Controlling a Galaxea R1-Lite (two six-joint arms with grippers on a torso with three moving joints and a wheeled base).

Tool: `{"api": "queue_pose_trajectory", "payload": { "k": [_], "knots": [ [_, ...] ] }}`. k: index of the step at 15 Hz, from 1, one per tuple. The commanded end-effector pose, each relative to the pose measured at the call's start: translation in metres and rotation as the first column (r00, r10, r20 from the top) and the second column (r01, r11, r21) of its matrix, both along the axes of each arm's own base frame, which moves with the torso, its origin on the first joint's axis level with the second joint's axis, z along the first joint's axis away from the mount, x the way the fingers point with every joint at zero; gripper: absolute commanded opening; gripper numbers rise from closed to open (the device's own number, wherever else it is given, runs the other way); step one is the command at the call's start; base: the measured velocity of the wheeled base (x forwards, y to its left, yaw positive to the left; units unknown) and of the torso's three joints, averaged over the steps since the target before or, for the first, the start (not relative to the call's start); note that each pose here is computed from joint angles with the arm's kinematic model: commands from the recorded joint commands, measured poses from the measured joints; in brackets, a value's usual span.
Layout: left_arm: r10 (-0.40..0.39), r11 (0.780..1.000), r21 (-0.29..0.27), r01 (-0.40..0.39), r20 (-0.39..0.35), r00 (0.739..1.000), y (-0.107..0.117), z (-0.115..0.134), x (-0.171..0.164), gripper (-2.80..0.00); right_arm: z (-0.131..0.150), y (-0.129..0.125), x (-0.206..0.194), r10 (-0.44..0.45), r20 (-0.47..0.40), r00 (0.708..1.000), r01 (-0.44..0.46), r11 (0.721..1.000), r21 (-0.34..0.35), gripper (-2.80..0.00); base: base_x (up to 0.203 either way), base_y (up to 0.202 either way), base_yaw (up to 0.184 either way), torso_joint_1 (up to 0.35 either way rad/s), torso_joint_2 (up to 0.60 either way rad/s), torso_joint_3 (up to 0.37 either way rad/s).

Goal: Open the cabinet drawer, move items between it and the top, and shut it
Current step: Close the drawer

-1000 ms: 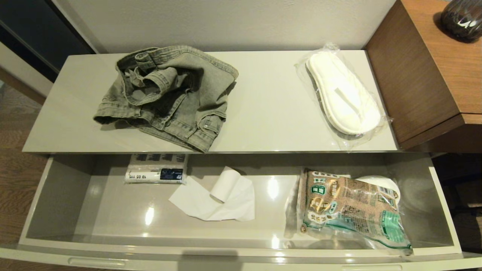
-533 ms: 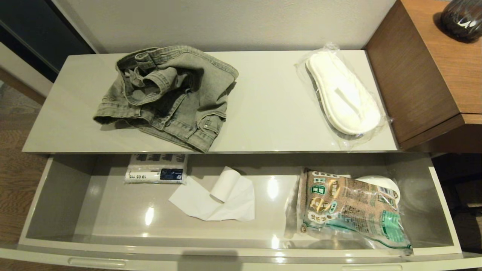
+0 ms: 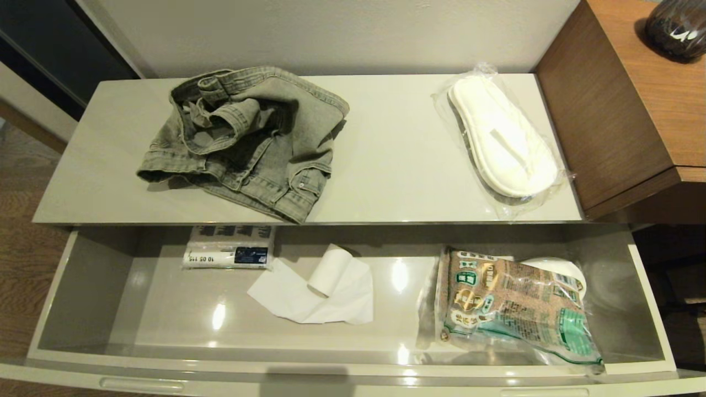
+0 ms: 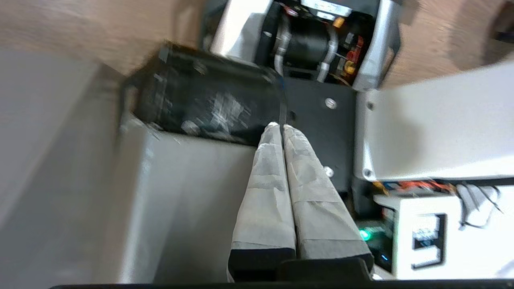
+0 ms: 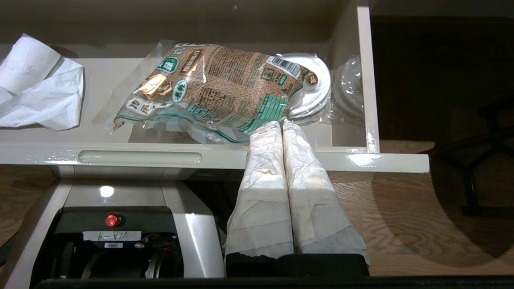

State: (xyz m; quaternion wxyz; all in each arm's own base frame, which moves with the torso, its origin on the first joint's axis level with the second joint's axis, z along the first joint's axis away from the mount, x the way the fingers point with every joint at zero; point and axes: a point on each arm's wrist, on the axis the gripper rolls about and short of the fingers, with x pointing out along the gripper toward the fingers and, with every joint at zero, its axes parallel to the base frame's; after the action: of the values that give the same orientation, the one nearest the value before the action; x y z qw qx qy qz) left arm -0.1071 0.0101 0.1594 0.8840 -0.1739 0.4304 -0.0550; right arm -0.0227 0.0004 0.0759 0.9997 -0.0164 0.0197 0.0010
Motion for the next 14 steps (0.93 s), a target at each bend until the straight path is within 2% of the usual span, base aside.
{"api": "queue_pose_trajectory", "payload": {
  "k": [1, 2, 4, 5, 7, 9, 10, 11, 12, 13, 14],
  "knots": [
    [0.016, 1.0, -0.021, -0.016, 0.008, 1.0, -0.004, 0.004, -0.006, -2.8, 0.0, 0.0, 0.0, 0.002, -0.002, 1.0, -0.002, 1.0, -0.001, -2.8, 0.0, 0.0, 0.0, 0.0, 0.0, 0.0],
    [0.02, 0.999, -0.026, -0.02, 0.002, 1.0, -0.008, 0.001, -0.008, -2.8, 0.0, 0.0, 0.0, -0.001, -0.002, 1.0, 0.001, 1.0, -0.002, -2.8, 0.0, 0.0, 0.0, 0.0, 0.0, 0.0],
    [0.0, 1.0, 0.011, 0.0, 0.017, 1.0, -0.014, -0.021, -0.016, -2.8, 0.0, 0.0, 0.0, 0.0, -0.002, 1.0, 0.0, 1.0, -0.002, -2.8, 0.0, 0.0, 0.0, 0.0, 0.0, 0.0],
    [-0.032, 0.998, 0.064, 0.029, 0.044, 0.999, -0.014, -0.035, -0.02, -2.8, 0.0, 0.0, 0.0, 0.0, -0.002, 1.0, 0.0, 1.0, -0.001, -2.8, 0.0, 0.0, 0.0, 0.0, 0.0, 0.0],
    [-0.103, 0.98, 0.187, 0.069, 0.182, 0.978, -0.014, -0.057, -0.023, -2.8, 0.0, 0.0, 0.0, -0.001, -0.002, 1.0, 0.001, 1.0, 0.002, -2.8, 0.0, 0.0, 0.0, 0.0, 0.0, 0.0],
    [-0.18, 0.942, 0.326, 0.084, 0.277, 0.944, -0.013, -0.054, -0.014, -2.8, 0.0, 0.0, 0.0, -0.001, -0.002, 1.0, 0.001, 1.0, 0.004, -2.8, 0.0, 0.0, 0.0, 0.0, 0.0, 0.0],
    [-0.173, 0.941, 0.33, 0.07, 0.293, 0.94, -0.013, -0.054, -0.011, -2.8, 0.0, 0.0, 0.0, -0.001, -0.002, 1.0, 0.001, 1.0, 0.006, -2.8, 0.0, 0.0, 0.0, 0.0, 0.0, 0.0],
    [-0.159, 0.943, 0.332, 0.032, 0.363, 0.918, -0.013, -0.05, -0.002, -2.8, 0.0, 0.0, 0.0, -0.001, -0.002, 1.0, 0.002, 1.0, 0.006, -2.8, 0.0, 0.0, 0.0, 0.0, 0.0, 0.0],
    [-0.14, 0.945, 0.326, -0.029, 0.484, 0.864, -0.012, -0.043, 0.013, -2.8, 0.0, 0.0, 0.0, -0.002, -0.002, 1.0, 0.002, 1.0, 0.007, -2.8, 0.0, 0.0, 0.0, 0.0, 0.0, 0.0],
    [-0.117, 0.947, 0.311, -0.081, 0.569, 0.814, -0.012, -0.044, 0.029, -2.8, 0.0, 0.0, 0.0, -0.001, -0.002, 1.0, 0.001, 1.0, 0.006, -2.8, 0.0, 0.0, 0.0, 0.0, 0.0, 0.0],
    [-0.093, 0.947, 0.3, -0.116, 0.603, 0.792, -0.012, -0.055, 0.046, -2.8, 0.0, 0.0, 0.0, -0.001, -0.004, 1.0, 0.002, 1.0, 0.006, -2.8, 0.0, 0.0, 0.0, 0.0, 0.0, 0.0]
  ]
}}
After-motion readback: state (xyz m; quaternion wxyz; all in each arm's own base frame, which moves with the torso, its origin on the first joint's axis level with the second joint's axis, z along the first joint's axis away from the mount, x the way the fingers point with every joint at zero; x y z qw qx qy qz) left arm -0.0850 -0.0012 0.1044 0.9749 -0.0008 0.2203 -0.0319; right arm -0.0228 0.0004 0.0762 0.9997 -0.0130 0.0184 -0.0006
